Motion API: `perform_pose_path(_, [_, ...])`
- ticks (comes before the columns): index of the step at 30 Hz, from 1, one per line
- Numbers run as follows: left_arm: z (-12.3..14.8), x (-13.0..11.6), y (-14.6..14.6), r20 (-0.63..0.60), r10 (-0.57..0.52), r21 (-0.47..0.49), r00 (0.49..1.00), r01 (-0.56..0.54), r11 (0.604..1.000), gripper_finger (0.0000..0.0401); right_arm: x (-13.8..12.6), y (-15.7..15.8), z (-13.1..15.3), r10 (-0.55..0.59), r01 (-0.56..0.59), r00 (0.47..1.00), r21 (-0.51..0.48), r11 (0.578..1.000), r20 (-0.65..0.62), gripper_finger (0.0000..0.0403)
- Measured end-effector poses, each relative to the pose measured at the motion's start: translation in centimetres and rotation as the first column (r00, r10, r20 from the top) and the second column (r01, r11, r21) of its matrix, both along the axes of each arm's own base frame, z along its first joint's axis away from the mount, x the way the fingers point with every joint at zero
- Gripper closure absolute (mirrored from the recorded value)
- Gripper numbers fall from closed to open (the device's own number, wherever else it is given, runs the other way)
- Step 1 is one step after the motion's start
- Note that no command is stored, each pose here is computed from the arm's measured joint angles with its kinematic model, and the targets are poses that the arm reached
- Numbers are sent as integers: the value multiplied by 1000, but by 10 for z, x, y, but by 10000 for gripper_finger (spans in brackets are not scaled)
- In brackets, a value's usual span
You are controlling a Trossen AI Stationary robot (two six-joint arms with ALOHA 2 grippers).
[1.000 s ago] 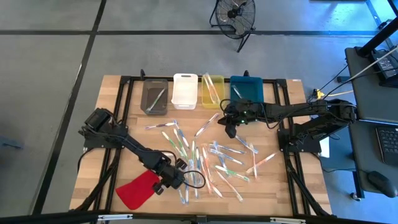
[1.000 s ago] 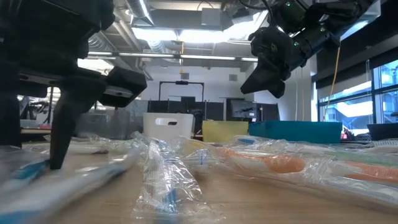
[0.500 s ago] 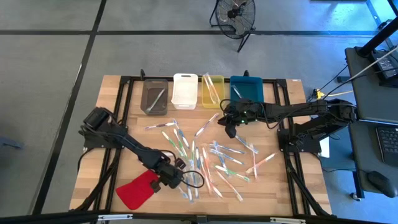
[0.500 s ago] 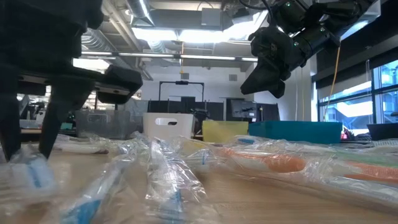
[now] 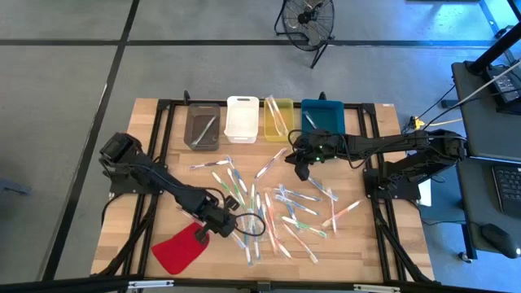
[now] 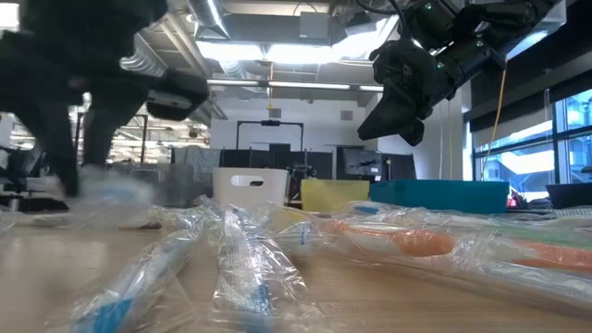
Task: Pick & Place Toothbrushes
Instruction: Put the blue toothbrush into the white bin
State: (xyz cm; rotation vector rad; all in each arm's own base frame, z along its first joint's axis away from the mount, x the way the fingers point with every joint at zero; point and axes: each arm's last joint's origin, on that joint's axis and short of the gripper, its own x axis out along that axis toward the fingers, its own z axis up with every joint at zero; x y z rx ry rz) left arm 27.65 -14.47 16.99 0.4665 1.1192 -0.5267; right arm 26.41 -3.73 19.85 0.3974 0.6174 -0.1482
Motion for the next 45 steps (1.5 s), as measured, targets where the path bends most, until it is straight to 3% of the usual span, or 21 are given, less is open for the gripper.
perform_pose_path(13, [40, 3, 48, 133, 233, 22, 963, -238, 971, 379, 2, 27, 0, 154, -155, 988, -69, 986, -10, 384])
perform_pose_path(20, [47, -5, 78, 245, 405, 18, 881, -422, 906, 379, -2, 40, -6, 237, -245, 968, -104, 964, -82, 395])
perform_pose_path(25, [45, -8, 100, 338, 497, -36, 799, -517, 856, 379, -4, 46, -8, 263, -274, 958, -99, 957, -112, 393])
perform_pose_path(34, [49, -5, 149, 442, 652, -114, 616, -682, 722, 379, -10, 63, -13, 320, -340, 929, -82, 937, -187, 370])
perform_pose_path(39, [56, -1, 173, 483, 729, -210, 486, -743, 635, 379, -14, 71, -16, 288, -317, 928, -93, 944, -237, 372])
perform_pose_path(41, [58, -1, 183, 487, 763, -250, 425, -769, 588, 379, -16, 74, -17, 262, -296, 930, -103, 950, -258, 376])
perform_pose_path(45, [59, -4, 204, 477, 834, -309, 276, -836, 453, 379, -19, 80, -18, 222, -264, 935, -125, 956, -275, 387])
